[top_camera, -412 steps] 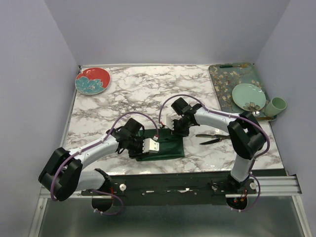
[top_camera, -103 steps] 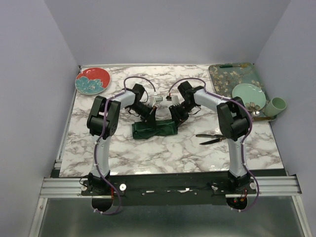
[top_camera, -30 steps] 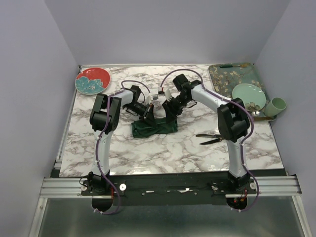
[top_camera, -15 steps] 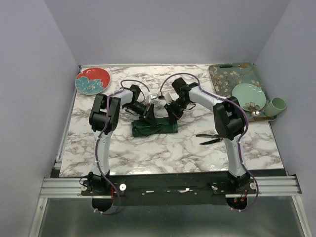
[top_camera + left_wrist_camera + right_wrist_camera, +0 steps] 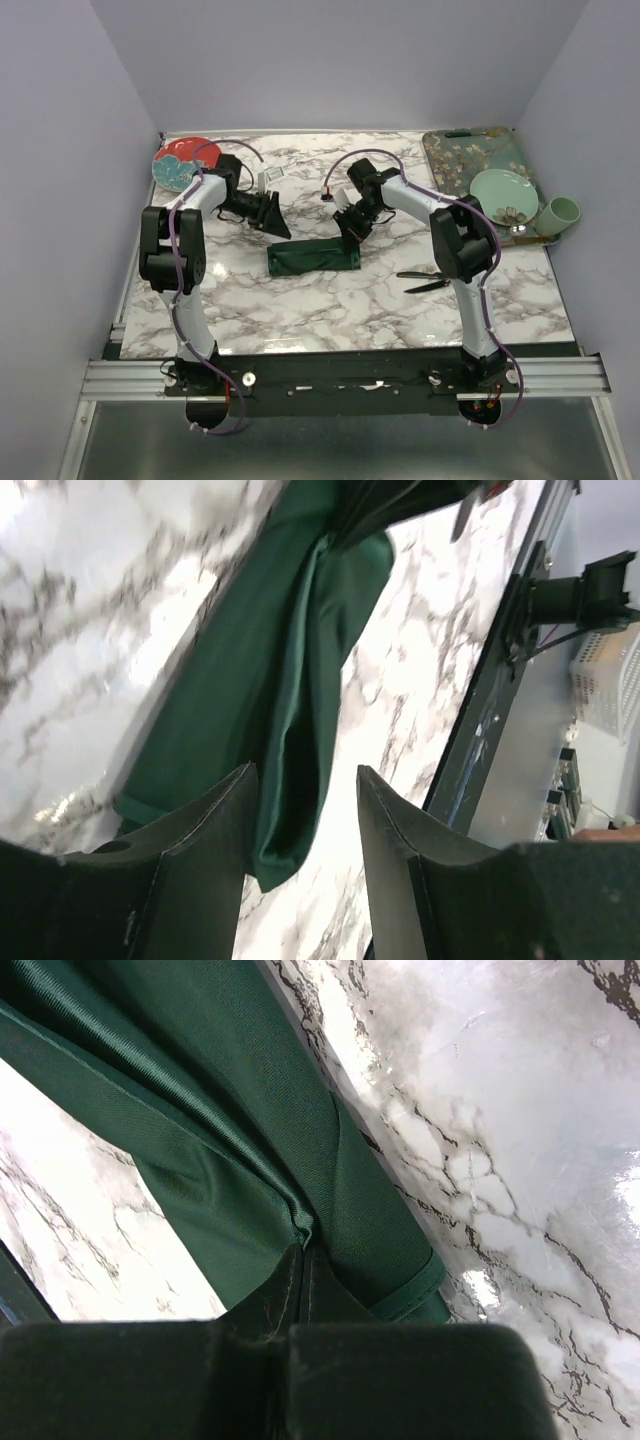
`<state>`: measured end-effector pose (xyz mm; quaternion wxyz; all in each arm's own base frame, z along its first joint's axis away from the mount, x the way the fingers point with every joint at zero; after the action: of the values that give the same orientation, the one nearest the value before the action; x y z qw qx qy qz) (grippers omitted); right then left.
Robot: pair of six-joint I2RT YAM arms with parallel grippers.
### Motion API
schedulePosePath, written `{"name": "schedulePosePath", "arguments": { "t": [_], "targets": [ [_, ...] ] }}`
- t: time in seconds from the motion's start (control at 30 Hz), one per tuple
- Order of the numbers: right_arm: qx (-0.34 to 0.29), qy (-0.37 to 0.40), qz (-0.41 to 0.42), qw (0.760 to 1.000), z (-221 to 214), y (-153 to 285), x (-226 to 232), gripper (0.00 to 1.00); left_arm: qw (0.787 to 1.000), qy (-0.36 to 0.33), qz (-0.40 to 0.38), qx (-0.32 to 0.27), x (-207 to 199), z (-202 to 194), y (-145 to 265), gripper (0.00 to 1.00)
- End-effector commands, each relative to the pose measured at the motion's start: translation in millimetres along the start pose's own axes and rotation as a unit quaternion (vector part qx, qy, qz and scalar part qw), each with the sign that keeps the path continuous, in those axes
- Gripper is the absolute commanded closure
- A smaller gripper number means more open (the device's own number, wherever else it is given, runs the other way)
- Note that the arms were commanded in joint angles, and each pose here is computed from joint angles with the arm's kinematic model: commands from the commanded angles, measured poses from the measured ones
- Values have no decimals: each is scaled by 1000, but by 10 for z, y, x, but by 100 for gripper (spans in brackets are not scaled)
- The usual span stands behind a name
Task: Fold the napkin into a case and place the utensils inside
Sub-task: Fold the 2/3-rectangle-folded napkin at the center of the board.
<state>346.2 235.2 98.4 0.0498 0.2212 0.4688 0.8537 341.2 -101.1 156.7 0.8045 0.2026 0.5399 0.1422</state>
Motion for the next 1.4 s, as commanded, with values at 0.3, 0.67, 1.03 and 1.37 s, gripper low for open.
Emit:
{"name": "schedulePosePath", "arguments": {
  "t": [0.3, 0.67, 1.03, 1.37],
  "targets": [
    [-26, 5, -28, 999, 189, 291, 108, 99, 995, 49, 62, 68, 198, -587, -35, 48],
    [-41, -7, -34, 999, 254, 342, 26, 99, 994, 47, 71, 61, 205, -516, -10, 44],
    [-43, -23, -57, 997, 204, 328, -125, 99, 990, 64, 103, 72, 262, -537, -6, 40],
    [-54, -28, -46, 997, 188, 319, -118, 99, 991, 99, 61, 70, 227, -570, -88, 37]
  ]
}}
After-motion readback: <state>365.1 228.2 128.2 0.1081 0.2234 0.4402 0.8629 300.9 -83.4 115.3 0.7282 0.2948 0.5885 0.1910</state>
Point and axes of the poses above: each gripper's point midway between its finger pads, its own y axis back along the fingers, its own x axis along the line the jaws close on, z = x × y, the point moved 9 cm from there along y, back along the fingers, and after that the axes turned 11 degrees about y, right-handed, at the moved point
